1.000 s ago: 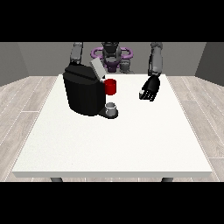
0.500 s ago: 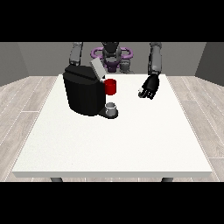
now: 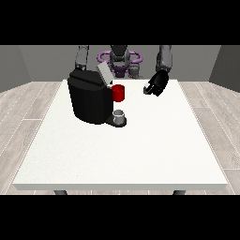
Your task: Insert the coffee pod into the coffee machine and close the lid
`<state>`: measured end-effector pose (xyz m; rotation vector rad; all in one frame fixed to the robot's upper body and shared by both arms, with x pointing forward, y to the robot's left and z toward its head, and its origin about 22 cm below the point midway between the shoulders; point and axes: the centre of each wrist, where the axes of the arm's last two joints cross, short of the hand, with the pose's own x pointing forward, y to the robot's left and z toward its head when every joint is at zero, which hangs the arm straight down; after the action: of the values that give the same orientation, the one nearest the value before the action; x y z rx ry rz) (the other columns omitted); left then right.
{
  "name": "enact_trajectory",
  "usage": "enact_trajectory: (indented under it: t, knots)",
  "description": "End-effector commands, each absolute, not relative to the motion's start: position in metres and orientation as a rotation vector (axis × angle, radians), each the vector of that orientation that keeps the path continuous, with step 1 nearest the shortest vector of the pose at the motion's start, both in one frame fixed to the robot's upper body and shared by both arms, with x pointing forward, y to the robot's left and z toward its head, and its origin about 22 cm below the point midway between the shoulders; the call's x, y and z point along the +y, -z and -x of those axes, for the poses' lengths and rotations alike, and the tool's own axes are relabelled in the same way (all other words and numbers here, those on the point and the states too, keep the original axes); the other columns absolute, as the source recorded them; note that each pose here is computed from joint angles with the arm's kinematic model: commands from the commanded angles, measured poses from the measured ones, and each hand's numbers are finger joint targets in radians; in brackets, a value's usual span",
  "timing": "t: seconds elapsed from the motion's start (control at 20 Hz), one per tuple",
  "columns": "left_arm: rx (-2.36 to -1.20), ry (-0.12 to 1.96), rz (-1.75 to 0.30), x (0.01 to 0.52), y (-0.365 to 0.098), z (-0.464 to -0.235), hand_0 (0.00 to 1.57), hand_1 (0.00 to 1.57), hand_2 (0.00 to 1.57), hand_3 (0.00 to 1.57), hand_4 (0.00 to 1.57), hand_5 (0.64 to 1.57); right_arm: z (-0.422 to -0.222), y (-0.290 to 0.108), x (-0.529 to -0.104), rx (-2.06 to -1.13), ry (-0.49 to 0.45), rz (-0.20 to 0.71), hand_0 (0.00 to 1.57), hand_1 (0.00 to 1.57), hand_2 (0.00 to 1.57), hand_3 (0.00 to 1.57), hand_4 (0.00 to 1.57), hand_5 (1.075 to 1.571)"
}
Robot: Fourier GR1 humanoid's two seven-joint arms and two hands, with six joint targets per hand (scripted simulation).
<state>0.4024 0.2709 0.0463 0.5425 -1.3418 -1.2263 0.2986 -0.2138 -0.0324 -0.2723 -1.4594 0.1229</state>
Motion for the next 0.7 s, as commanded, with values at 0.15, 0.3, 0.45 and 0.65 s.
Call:
enact_trajectory:
  t: [0.15, 0.3, 0.45, 0.65]
  knots:
    - [-1.372, 1.287, -0.449, 0.242, -0.101, -0.423, 1.42, 1.42, 1.40, 1.34, 0.56, 1.571, -0.286, 0.058, -0.238, -1.393, -0.147, 0.291, 0.00, 0.00, 0.00, 0.00, 0.00, 1.571]
    - [-1.381, 1.296, -0.503, 0.225, -0.123, -0.430, 1.34, 1.34, 1.37, 1.35, 0.56, 1.571, -0.295, 0.053, -0.222, -1.417, -0.144, 0.283, 0.00, 0.00, 0.00, 0.00, 0.00, 1.571]
    - [-1.391, 1.310, -0.471, 0.223, -0.122, -0.430, 1.34, 1.34, 1.37, 1.35, 0.56, 1.571, -0.302, 0.041, -0.229, -1.454, -0.139, 0.264, 0.00, 0.00, 0.00, 0.00, 0.00, 1.571]
    - [-1.398, 1.215, -0.463, 0.232, -0.136, -0.437, 1.42, 1.42, 1.42, 1.38, 0.54, 1.571, -0.306, 0.022, -0.201, -1.476, -0.152, 0.203, 0.00, 0.00, 0.00, 0.00, 0.00, 1.571]
